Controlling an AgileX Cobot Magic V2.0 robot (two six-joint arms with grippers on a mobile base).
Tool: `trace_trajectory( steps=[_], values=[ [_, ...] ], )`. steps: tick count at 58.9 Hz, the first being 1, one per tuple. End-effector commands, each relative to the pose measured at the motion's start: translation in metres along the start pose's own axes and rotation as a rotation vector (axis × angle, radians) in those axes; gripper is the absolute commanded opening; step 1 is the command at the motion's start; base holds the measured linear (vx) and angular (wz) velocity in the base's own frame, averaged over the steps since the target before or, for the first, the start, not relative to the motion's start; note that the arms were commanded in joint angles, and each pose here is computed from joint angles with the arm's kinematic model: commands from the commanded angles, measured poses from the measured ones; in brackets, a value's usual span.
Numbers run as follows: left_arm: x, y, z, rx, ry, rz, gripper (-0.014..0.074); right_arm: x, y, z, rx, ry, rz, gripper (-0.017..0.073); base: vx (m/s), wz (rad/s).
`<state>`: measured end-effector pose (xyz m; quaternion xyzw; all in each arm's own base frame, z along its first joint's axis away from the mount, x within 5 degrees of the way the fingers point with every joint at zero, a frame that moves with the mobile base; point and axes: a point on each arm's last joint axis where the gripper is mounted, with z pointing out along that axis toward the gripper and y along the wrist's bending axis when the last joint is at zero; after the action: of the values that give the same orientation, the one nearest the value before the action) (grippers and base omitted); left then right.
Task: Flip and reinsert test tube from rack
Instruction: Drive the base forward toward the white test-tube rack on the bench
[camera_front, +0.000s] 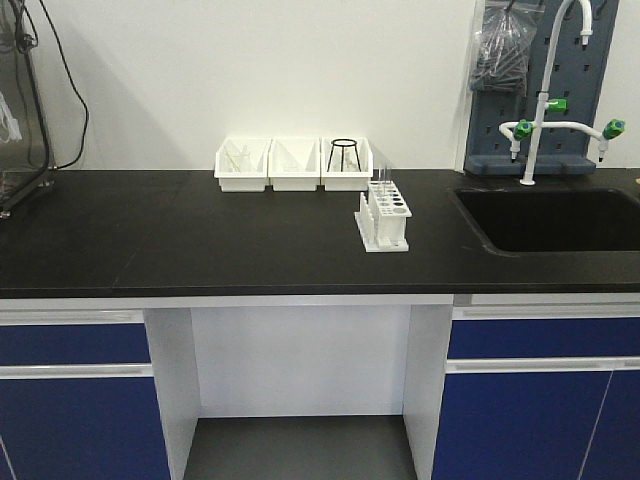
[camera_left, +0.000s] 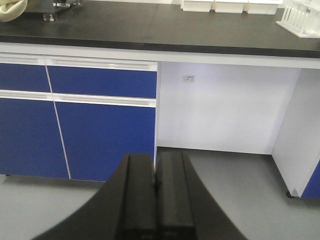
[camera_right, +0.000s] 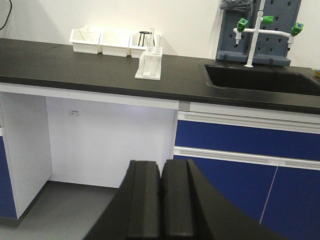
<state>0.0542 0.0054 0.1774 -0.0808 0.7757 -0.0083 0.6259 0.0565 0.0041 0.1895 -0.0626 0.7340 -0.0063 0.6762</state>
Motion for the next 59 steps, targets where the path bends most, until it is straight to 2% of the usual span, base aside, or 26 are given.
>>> trace_trajectory(
  steps=[1, 59],
  values=[
    [-0.0079, -0.0018, -0.0012, 0.023, -0.096, -0.003, -0.0006, -0.0082, -0.0006, -0.0011, 0.009, -0.096, -0.006, -0.0008, 0.00, 0.00],
    [-0.0079, -0.0018, -0.0012, 0.023, -0.096, -0.003, -0.0006, -0.0082, -0.0006, -0.0011, 0.009, -0.096, -0.006, -0.0008, 0.02, -0.01]
  ],
)
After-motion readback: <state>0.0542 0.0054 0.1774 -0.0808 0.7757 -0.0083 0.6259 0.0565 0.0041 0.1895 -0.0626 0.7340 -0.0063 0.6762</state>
